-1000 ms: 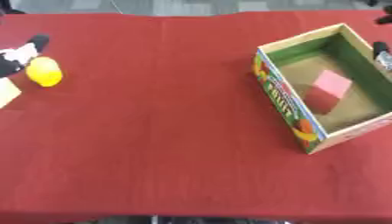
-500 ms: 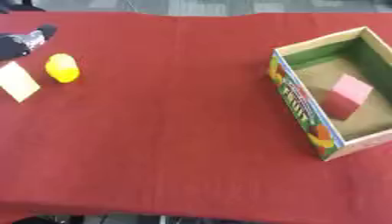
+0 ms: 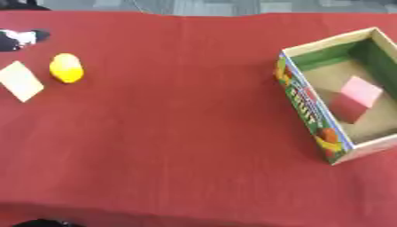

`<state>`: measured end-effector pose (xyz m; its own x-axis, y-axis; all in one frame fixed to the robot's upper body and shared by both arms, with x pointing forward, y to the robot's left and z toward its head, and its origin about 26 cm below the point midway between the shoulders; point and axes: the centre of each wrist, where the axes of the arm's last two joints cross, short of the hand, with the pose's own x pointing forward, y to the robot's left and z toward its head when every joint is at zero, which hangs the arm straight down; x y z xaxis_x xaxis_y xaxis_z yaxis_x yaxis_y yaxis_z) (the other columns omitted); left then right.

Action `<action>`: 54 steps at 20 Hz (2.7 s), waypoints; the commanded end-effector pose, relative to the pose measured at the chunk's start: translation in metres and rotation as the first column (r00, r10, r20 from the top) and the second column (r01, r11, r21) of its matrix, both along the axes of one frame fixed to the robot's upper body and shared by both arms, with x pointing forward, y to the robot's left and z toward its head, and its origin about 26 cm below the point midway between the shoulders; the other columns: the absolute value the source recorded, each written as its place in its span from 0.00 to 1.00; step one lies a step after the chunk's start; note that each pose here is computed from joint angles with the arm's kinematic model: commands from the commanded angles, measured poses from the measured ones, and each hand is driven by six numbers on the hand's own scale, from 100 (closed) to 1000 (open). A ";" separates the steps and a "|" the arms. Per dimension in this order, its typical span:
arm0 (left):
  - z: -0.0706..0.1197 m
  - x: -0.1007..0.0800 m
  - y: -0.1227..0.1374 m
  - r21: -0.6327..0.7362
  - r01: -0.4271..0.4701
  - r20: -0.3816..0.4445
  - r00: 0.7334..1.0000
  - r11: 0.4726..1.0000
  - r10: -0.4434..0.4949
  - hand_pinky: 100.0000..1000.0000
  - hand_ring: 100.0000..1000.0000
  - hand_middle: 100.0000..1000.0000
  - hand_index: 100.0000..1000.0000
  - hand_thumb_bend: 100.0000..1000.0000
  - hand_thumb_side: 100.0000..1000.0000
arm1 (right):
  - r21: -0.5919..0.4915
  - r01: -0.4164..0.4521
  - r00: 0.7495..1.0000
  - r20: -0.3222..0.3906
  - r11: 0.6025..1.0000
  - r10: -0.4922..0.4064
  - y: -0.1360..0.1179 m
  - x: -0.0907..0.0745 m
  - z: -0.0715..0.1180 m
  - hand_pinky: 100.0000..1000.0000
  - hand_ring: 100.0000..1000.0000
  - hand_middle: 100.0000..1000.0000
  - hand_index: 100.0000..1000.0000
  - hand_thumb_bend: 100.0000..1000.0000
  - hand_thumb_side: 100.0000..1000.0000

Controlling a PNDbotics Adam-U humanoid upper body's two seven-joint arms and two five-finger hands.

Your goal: Pick up the objects with one hand, pass them to the other hand, and then place them into the box on the other side of the table.

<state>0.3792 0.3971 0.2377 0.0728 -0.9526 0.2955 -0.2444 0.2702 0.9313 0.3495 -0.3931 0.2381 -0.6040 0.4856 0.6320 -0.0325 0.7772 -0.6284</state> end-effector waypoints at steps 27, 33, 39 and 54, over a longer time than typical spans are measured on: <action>0.034 0.033 0.057 0.145 -0.020 -0.647 0.754 0.989 0.110 0.83 0.82 0.76 0.82 0.92 0.51 | 0.106 -0.094 0.989 -0.104 0.990 0.105 -0.020 -0.010 0.012 0.99 1.00 0.83 0.97 0.00 0.40; 0.037 0.033 0.057 0.165 -0.050 -0.669 0.729 0.985 0.149 0.83 0.83 0.77 0.82 0.90 0.46 | 0.100 -0.089 0.989 -0.112 0.991 0.100 -0.020 -0.010 0.009 0.99 1.00 0.82 0.97 0.00 0.40; 0.031 0.033 0.065 0.157 -0.087 -0.687 0.706 0.984 0.172 0.82 0.83 0.77 0.83 0.89 0.46 | 0.092 -0.082 0.989 -0.115 0.992 0.093 -0.020 -0.010 0.006 0.99 1.00 0.82 0.97 0.00 0.41; 0.015 0.032 0.074 0.137 -0.180 -0.680 0.698 0.974 0.224 0.83 0.84 0.78 0.84 0.88 0.44 | 0.073 -0.066 0.989 -0.126 0.995 0.075 -0.020 -0.010 0.000 0.99 1.00 0.81 0.97 0.00 0.42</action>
